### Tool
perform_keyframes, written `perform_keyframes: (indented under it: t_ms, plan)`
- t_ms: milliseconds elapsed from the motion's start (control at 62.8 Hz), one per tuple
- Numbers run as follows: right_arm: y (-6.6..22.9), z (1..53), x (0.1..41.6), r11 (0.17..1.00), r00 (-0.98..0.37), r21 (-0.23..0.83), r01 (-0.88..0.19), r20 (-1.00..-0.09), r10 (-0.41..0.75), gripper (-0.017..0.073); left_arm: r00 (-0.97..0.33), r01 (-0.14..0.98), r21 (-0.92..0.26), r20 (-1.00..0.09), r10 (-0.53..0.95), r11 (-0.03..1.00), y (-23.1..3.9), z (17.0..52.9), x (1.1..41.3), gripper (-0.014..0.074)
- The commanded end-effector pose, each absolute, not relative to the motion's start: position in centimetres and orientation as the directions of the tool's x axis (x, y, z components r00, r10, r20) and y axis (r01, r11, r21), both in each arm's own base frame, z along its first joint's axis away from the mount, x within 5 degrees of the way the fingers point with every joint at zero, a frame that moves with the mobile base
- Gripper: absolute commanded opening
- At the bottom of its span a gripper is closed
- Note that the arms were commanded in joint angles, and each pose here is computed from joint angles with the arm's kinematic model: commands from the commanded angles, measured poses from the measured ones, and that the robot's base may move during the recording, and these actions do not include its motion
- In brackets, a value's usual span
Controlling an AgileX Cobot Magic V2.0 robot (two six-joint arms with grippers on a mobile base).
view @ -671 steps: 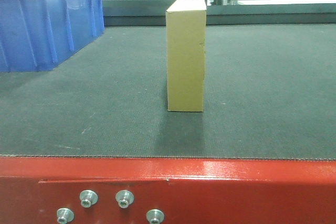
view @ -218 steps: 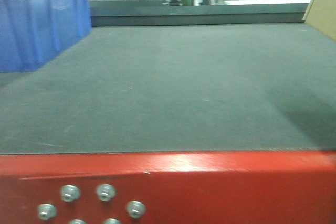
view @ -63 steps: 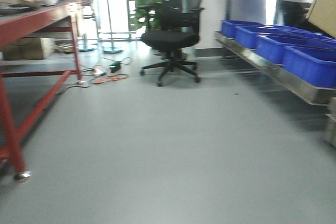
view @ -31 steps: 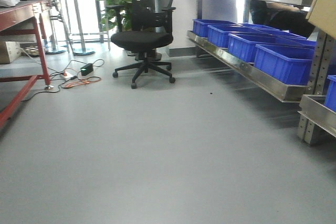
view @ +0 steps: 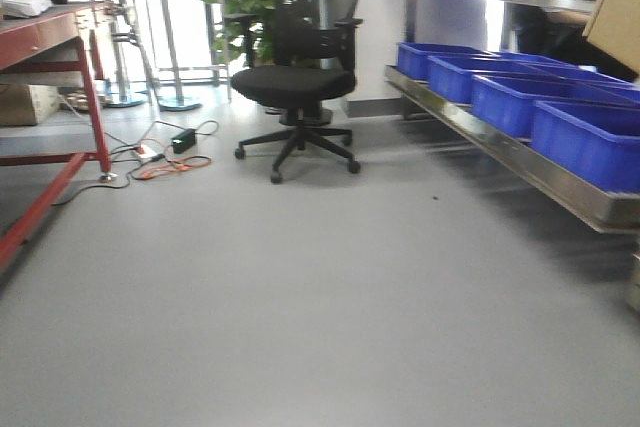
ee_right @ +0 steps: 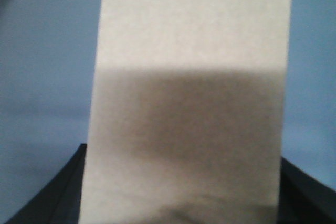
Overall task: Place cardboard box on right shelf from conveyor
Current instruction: 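Drive to the steel shelf rack carrying the box in the right gripper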
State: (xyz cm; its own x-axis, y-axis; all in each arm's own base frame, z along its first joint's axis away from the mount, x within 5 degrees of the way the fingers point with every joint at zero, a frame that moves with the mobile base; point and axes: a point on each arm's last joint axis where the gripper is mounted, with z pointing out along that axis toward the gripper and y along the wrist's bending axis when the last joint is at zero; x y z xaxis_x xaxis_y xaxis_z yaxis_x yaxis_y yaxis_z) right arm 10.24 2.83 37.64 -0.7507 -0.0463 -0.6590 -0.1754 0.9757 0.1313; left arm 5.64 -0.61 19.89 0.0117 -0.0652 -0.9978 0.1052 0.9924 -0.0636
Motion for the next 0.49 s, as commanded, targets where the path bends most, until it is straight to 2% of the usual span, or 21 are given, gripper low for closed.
perform_keyframes:
  t_ms: [0, 478]
  plan:
    - [2.84, 38.8, 10.56, 0.974, -0.69, 0.136, -0.18, -0.724, -0.026, 0.0201, 0.113, 0.105, -0.079, -0.989, -0.091, 0.991, -0.52, 20.88, 5.49, -0.0119]
    - [2.84, 38.8, 10.56, 0.974, -0.689, 0.136, -0.18, -0.725, -0.026, 0.0201, 0.113, 0.105, -0.079, -0.989, -0.091, 0.991, -0.52, 20.88, 5.49, -0.0119]
